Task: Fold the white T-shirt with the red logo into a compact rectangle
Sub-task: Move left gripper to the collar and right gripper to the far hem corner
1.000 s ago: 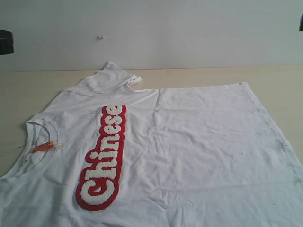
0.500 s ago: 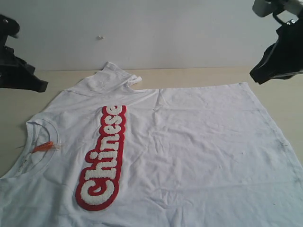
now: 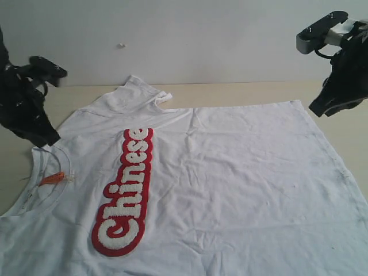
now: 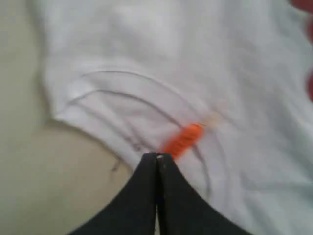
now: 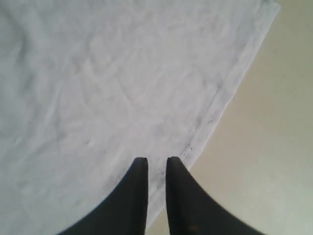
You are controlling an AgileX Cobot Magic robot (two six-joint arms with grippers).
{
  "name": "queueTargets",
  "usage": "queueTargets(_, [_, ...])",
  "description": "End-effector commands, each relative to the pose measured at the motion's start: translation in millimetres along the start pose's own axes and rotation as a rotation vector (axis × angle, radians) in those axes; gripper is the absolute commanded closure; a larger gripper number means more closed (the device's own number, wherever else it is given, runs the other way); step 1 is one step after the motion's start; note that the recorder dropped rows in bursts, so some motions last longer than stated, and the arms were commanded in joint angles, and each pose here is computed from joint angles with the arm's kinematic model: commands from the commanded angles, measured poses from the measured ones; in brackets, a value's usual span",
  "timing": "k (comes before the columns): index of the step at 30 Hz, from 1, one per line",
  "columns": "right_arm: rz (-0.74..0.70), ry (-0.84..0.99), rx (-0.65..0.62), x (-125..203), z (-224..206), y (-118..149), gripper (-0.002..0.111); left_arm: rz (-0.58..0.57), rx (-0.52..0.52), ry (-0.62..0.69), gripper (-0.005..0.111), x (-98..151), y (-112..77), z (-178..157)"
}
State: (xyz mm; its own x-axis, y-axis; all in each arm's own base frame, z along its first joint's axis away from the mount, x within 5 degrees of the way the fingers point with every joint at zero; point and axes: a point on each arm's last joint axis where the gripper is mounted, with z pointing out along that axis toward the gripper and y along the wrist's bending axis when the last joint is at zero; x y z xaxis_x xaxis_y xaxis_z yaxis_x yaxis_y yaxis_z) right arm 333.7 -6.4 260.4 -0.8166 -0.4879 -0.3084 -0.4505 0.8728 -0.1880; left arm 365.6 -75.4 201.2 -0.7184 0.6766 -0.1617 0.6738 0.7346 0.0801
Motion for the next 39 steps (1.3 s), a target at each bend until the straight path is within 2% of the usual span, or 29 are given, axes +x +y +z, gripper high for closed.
queueTargets(1, [-0.260, 0.067, -0.075, 6, -3, 6, 0.092, 0.342, 0.103, 0.098, 0.107, -4, -21.3, -13])
queueTargets(3, [-0.338, 0.082, -0.112, 9, 0, 11, 0.091, 0.463, 0.090, 0.146, 0.107, 2, -25.3, -9])
queueTargets(5, [-0.385, 0.088, -0.134, 13, 4, 14, 0.088, 0.601, 0.133, 0.187, 0.107, 12, -30.6, 1])
queueTargets(8, [-0.427, 0.076, -0.138, 18, 13, 18, 0.078, 0.680, 0.129, 0.222, 0.104, 24, -32.6, 20])
queueTargets(11, [-0.461, 0.062, -0.126, 23, 21, 20, 0.071, 0.744, 0.060, 0.249, 0.074, 35, -30.2, 34])
queueTargets(13, [-0.473, 0.064, -0.130, 24, 23, 21, 0.070, 0.776, 0.024, 0.255, 0.047, 37, -28.0, 37])
queueTargets(14, [-0.473, 0.060, -0.125, 24, 23, 21, 0.070, 0.781, -0.004, 0.232, 0.023, 35, -26.8, 39])
queueTargets(15, [-0.473, 0.058, -0.123, 23, 23, 21, 0.070, 0.767, -0.014, 0.223, 0.016, 34, -26.4, 39])
queueTargets(16, [-0.473, 0.057, -0.122, 23, 23, 21, 0.070, 0.732, -0.048, 0.188, 0.003, 30, -25.0, 39])
queueTargets(20, [-0.473, 0.054, -0.119, 23, 23, 21, 0.070, 0.785, -0.051, 0.208, 0.001, 32, -21.3, 39])
queueTargets(22, [-0.474, 0.052, -0.116, 23, 23, 20, 0.070, 0.770, -0.065, 0.196, 0.002, 36, -11.2, 39])
queueTargets(24, [-0.475, 0.046, -0.106, 22, 23, 20, 0.070, 0.772, -0.032, 0.215, 0.002, 47, 0.1, 39])
queueTargets(27, [-0.477, 0.034, -0.095, 21, 23, 19, 0.070, 0.809, 0.081, 0.082, 0.002, 57, 11.0, 39])
queueTargets(28, [-0.486, 0.032, -0.093, 21, 23, 19, 0.070, 0.830, 0.088, 0.072, 0.002, 59, 13.2, 39])
queueTargets(33, [-0.494, 0.027, -0.089, 20, 25, 18, 0.070, 0.905, 0.078, 0.086, 0.002, 59, 13.6, 40])
queueTargets(39, [-0.492, 0.057, -0.119, 20, 40, 19, 0.070, 0.889, 0.140, 0.073, 0.002, 57, 11.5, 56])
